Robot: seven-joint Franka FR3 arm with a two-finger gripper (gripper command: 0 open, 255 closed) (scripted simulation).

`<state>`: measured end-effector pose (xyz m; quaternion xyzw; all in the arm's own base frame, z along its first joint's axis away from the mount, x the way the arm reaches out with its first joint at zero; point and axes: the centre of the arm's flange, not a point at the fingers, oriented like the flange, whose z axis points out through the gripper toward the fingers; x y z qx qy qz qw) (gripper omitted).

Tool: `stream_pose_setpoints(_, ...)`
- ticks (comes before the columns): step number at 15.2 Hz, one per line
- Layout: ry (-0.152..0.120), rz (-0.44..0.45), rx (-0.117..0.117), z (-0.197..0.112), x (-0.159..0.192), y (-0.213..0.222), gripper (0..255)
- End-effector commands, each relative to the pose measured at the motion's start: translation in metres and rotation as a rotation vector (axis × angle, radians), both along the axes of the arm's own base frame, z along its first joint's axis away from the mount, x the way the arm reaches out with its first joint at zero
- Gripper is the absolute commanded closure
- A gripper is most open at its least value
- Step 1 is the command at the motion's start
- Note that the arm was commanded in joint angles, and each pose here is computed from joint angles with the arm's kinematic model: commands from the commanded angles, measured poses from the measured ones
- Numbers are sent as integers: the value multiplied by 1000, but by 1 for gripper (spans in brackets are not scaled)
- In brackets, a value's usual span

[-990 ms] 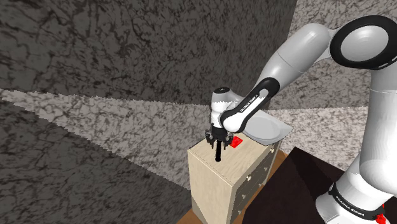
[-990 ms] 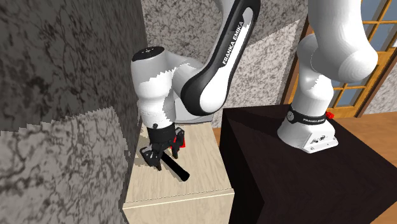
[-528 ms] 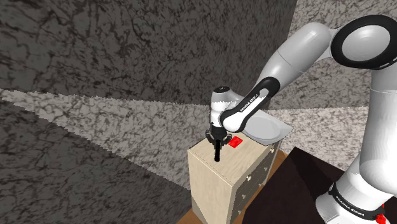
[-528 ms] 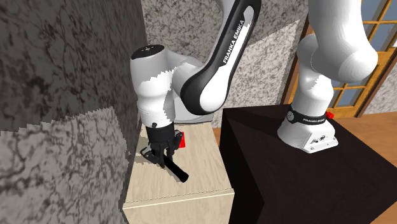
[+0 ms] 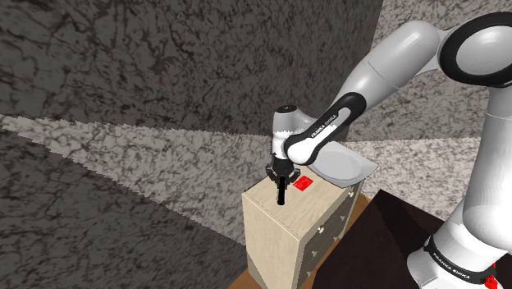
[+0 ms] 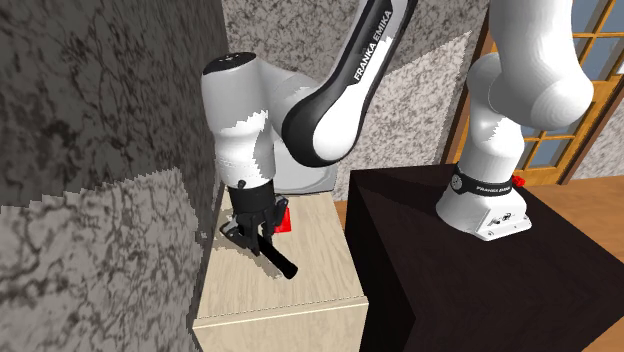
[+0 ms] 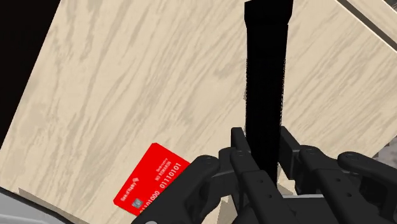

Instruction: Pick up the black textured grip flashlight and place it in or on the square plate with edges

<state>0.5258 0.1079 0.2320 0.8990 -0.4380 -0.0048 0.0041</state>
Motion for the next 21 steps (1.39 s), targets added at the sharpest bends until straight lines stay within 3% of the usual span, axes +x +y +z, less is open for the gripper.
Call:
stream_pose_setpoints(1,0,0,0,10,0,-1,255)
stream_pose_setpoints(13,0,0,0,70,0,-1,255)
stream_pose_setpoints(21,0,0,0,69,-21,-104,255)
